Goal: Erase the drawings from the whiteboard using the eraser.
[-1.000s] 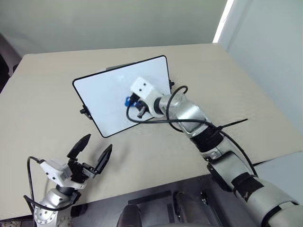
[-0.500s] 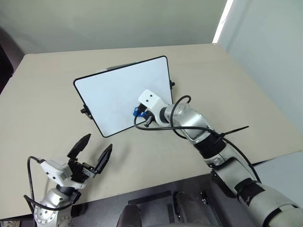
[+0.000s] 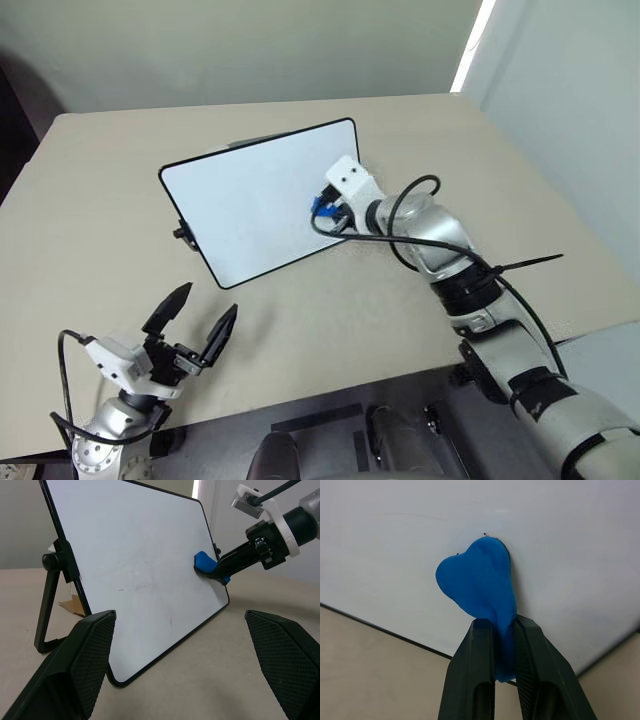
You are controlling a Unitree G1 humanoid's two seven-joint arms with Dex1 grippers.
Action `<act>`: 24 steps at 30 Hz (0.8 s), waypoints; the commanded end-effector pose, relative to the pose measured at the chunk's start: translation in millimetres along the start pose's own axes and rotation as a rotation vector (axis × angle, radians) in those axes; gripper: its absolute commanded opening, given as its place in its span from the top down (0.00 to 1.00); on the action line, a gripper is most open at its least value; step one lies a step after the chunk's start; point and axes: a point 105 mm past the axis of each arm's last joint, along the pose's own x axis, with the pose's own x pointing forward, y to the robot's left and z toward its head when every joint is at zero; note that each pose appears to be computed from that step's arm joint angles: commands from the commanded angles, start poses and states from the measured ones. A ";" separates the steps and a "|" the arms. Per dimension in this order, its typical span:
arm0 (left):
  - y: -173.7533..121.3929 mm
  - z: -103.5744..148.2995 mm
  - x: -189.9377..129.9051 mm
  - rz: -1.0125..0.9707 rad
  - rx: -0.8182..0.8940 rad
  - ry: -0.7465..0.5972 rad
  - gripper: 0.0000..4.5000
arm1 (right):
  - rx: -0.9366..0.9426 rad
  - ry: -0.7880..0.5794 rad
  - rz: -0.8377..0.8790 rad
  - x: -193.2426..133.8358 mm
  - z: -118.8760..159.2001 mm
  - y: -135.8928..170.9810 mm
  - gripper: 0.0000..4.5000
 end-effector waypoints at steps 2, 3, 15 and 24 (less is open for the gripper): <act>-7.7 9.5 3.0 -0.029 0.014 -0.033 0.00 | 0.011 -0.056 -0.100 -24.2 10.4 -24.3 0.93; -8.8 9.5 2.8 -0.032 0.013 -0.032 0.00 | 0.018 -0.059 -0.103 -28.1 9.2 -25.2 0.93; -13.0 8.1 1.1 -0.042 0.011 -0.023 0.00 | 0.281 -0.017 -0.176 -108.9 -52.5 -42.4 0.93; -14.5 6.6 2.2 -0.047 0.013 -0.022 0.00 | 0.381 0.144 -0.185 -110.5 -124.0 -30.1 0.93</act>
